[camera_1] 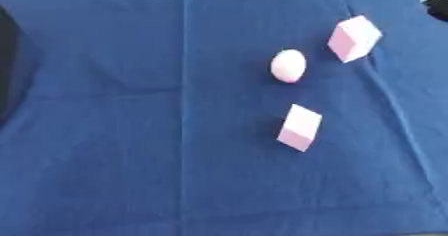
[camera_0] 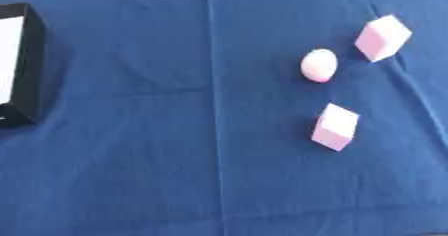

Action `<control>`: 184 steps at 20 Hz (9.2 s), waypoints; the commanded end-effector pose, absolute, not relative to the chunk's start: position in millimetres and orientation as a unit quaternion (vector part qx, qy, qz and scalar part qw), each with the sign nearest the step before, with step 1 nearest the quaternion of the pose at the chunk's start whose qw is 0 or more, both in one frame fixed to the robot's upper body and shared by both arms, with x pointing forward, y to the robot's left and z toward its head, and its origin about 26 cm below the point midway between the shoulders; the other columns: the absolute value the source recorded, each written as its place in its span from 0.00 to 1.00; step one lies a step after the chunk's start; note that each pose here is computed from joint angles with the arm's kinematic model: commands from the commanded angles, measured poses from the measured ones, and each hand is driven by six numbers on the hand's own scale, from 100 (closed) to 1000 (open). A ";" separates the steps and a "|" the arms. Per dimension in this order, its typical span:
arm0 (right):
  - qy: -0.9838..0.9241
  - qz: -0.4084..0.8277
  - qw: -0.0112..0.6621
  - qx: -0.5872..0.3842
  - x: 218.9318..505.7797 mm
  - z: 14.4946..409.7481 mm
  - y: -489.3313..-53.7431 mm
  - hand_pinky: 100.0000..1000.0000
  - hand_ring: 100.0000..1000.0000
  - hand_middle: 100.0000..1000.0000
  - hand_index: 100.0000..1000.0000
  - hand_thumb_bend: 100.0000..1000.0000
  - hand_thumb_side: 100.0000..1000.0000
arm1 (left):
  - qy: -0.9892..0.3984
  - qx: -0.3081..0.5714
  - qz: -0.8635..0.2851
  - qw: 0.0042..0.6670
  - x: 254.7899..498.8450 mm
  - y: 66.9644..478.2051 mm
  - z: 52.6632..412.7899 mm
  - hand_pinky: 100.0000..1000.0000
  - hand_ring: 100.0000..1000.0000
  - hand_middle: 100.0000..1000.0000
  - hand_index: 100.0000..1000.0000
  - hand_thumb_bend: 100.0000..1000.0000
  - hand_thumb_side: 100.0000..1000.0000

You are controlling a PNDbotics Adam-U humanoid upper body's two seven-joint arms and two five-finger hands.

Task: Pick up the objects with one hand, pass them to the other hand, and then place them into the box on the other side of the table.

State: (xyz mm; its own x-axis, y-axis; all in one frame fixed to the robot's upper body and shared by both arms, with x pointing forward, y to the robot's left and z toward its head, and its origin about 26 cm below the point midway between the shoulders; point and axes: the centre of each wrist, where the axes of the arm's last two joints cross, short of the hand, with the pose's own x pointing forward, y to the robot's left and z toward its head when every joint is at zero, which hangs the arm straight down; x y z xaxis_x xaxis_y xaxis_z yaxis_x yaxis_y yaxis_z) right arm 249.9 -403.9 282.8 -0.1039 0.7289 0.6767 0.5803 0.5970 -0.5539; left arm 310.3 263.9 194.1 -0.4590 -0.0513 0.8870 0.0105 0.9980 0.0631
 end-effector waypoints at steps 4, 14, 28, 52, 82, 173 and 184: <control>-0.735 0.128 0.487 -0.454 249.2 293.4 -401.2 0.66 0.78 0.79 0.74 0.04 0.02 | -0.861 0.020 -0.036 0.507 308.4 266.6 202.8 0.91 0.77 0.79 0.79 0.09 0.86; -0.648 0.295 0.490 -0.502 250.1 285.9 -399.9 0.80 0.86 0.84 0.84 0.39 0.00 | -0.861 0.019 -0.036 0.507 308.7 264.9 203.4 0.91 0.77 0.79 0.79 0.09 0.87; -0.593 0.350 0.500 -0.525 252.6 279.8 -400.8 0.82 0.86 0.84 0.86 0.36 0.00 | -0.866 0.010 -0.044 0.498 309.2 259.9 209.8 0.91 0.77 0.79 0.79 0.09 0.87; -0.539 0.296 0.522 -0.591 259.9 270.4 -424.9 0.83 0.87 0.86 0.89 0.55 0.20 | -0.871 0.013 -0.055 0.488 307.8 257.4 217.8 0.92 0.77 0.79 0.79 0.08 0.88; -0.558 0.224 0.570 -0.559 261.6 268.1 -442.1 0.77 0.86 0.86 0.88 0.40 0.35 | -0.870 0.018 -0.061 0.488 306.4 257.7 219.8 0.92 0.77 0.79 0.79 0.08 0.88; -0.602 0.191 0.562 -0.535 264.4 265.7 -431.8 0.87 0.94 0.91 0.93 0.09 0.73 | -0.865 0.022 -0.068 0.496 302.8 255.0 217.6 0.93 0.77 0.79 0.79 0.07 0.90; -0.603 0.184 0.563 -0.534 265.8 264.3 -434.5 0.87 0.94 0.90 0.93 0.08 0.79 | -0.865 0.021 -0.069 0.496 302.3 254.1 217.7 0.93 0.77 0.79 0.79 0.07 0.91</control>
State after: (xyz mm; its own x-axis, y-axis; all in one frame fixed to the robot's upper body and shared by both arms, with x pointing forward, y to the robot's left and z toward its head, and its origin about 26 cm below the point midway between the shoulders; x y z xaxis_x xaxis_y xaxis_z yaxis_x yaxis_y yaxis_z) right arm 265.8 -434.7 254.7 0.2176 0.8389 0.4989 0.4181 0.3817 -0.8243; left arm 305.7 250.8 210.2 -0.4861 -0.0777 0.8704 0.0424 0.9928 0.1123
